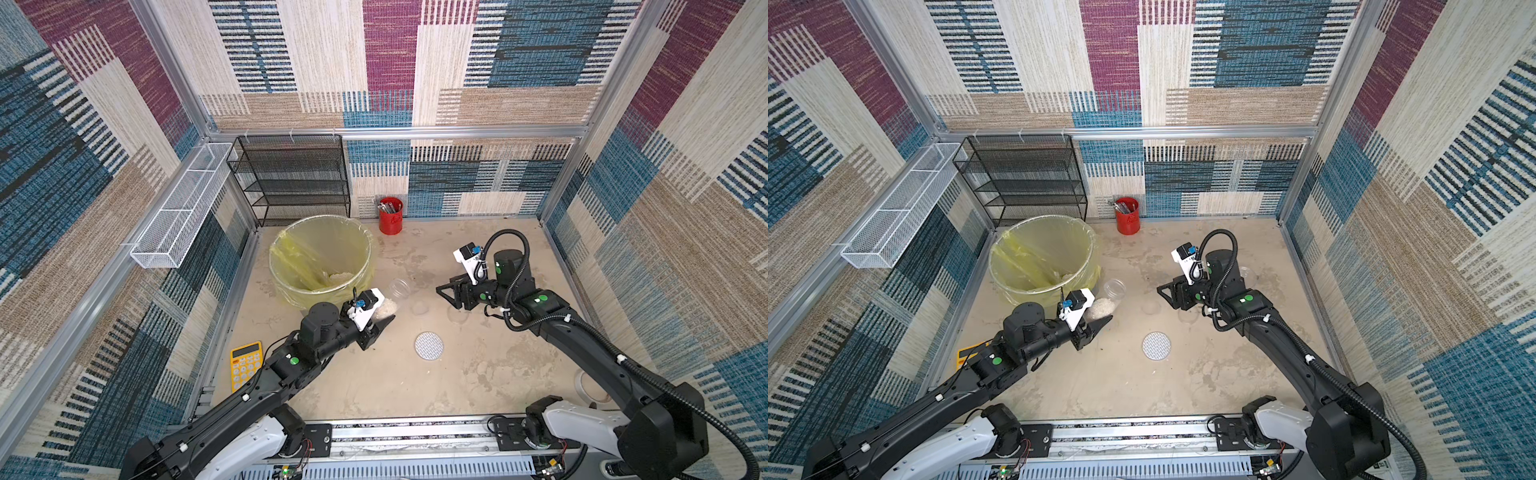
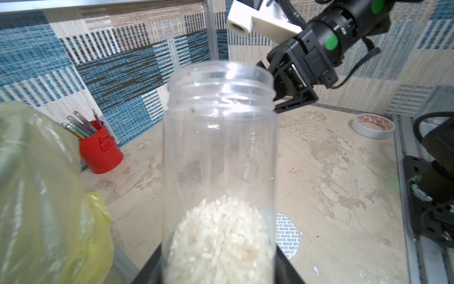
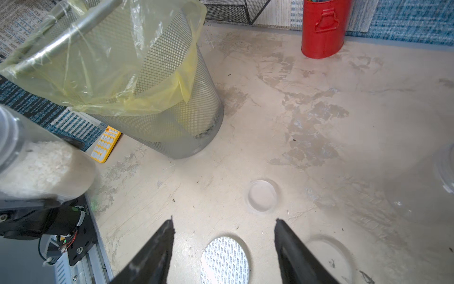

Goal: Empty moldy rice from jars
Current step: Pour the moldy rice from the jar into the trash bin.

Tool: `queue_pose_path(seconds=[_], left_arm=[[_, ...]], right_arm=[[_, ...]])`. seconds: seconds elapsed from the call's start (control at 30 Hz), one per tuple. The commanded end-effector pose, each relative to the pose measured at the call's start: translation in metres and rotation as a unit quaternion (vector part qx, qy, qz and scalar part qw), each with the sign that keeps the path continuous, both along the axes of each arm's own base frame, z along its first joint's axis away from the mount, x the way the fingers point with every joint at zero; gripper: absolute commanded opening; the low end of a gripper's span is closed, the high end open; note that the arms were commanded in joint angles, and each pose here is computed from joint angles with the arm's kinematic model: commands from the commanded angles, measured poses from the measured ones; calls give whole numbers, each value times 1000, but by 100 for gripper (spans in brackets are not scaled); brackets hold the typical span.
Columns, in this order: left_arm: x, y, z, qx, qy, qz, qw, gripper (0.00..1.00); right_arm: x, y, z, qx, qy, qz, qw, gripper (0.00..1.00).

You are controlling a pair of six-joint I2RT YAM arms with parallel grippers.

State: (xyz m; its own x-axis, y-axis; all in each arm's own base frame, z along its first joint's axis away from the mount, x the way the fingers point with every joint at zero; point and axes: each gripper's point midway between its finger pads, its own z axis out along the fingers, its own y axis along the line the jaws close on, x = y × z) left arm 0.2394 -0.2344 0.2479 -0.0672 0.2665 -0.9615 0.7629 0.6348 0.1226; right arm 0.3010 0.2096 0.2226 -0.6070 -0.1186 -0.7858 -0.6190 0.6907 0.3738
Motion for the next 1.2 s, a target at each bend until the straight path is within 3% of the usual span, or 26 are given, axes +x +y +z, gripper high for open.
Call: queue_pose_path(seconds=[0.0,0.23,0.47,0.77,0.97,1.17], left_arm=[[9,17,22,-10,7,59,998,0],[6,54,69,-2,17,139,990,0],[15,86,87,78,17,213,974,0],[34,122,102,176,28,277,944,0],[46,149,92,266,75,307,911,0],[55,167,100,325,78,322,885,0]], right_arm=[[2,-4,-9,15,46,-38,998,67],[4,-6,-61,0,104,-59,993,67],[9,-4,-99,-26,147,-63,987,65],[8,-2,-89,-31,114,-47,992,68],[10,0,-72,-23,80,-39,996,68],[9,1,-60,-18,49,-28,998,68]])
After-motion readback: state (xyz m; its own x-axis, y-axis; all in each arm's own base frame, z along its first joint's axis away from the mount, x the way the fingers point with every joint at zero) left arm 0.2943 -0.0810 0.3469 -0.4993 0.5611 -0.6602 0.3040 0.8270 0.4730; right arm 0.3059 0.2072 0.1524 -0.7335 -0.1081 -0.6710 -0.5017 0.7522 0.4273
